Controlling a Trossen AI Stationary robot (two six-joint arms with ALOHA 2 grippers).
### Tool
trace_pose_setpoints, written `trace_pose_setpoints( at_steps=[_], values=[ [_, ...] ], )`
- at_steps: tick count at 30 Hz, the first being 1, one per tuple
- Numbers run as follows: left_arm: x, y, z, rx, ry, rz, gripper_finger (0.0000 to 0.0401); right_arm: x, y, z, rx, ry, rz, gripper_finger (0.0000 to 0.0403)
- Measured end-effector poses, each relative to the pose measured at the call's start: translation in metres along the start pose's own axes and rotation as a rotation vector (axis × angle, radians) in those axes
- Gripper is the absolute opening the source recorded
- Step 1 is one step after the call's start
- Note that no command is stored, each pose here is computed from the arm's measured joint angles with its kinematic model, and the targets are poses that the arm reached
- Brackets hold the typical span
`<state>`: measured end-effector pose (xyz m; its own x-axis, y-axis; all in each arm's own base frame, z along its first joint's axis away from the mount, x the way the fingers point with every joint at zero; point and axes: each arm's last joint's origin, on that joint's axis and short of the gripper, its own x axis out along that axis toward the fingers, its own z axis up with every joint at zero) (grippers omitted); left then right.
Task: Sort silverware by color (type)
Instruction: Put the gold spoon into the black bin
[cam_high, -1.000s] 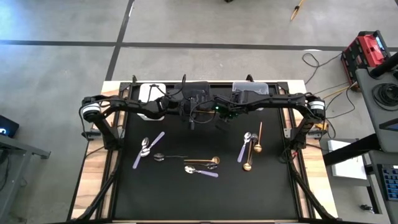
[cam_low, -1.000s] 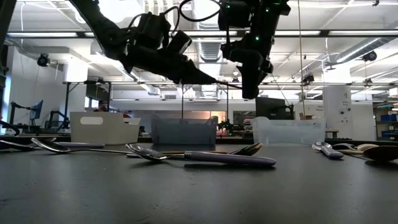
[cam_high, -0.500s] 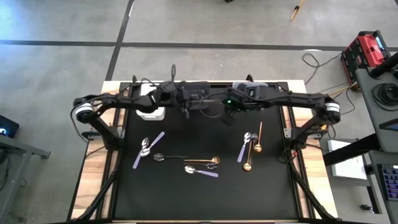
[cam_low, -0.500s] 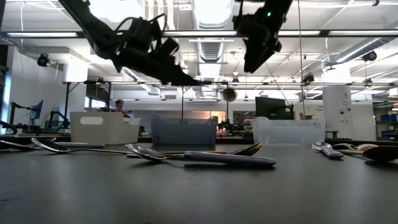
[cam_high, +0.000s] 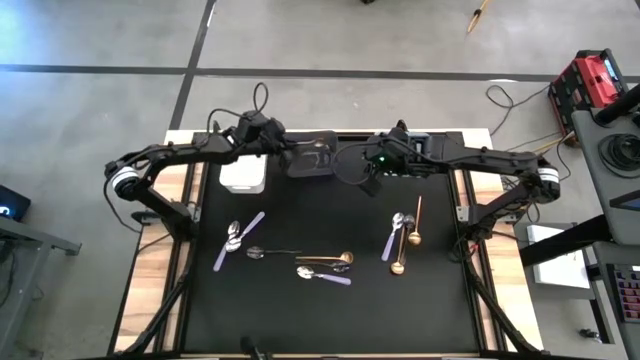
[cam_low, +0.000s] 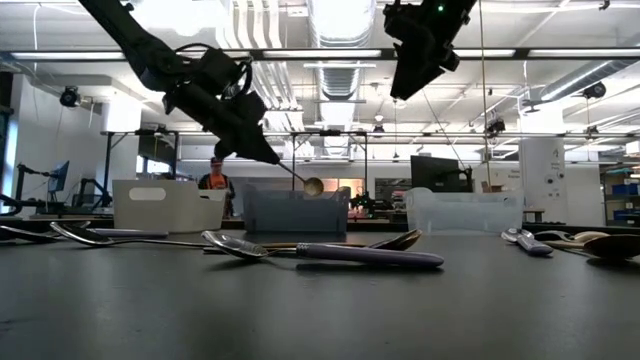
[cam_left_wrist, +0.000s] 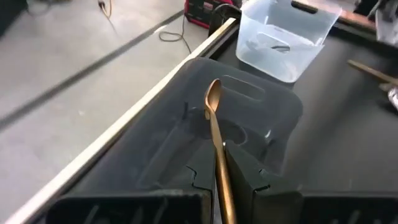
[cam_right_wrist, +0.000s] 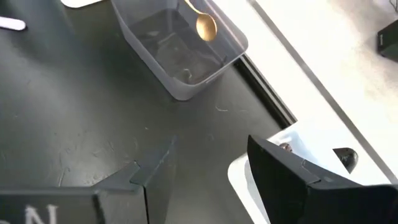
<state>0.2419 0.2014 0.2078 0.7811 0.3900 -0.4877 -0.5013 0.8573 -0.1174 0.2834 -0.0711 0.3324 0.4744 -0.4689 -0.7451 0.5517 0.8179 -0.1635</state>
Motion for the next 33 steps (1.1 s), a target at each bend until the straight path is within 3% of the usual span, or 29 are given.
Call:
trace_pose_setpoints(
  at_steps=[4,7,33],
  values=[
    [0.000,0.000,0.002,-0.133,-0.007,0.006,0.0002,0.005,0.002,-0.001,-0.020,0.015,-0.003,0.0189],
    [0.000,0.001,0.000,-0.166,0.010,0.032,0.0002,0.007,0.003,-0.001,-0.023,0.019,-0.004,0.0189],
    [0.013,-0.019,-0.008,-0.188,0.049,-0.003,0.0005,0.009,0.003,-0.002,-0.025,0.026,-0.006,0.0189]
  ],
)
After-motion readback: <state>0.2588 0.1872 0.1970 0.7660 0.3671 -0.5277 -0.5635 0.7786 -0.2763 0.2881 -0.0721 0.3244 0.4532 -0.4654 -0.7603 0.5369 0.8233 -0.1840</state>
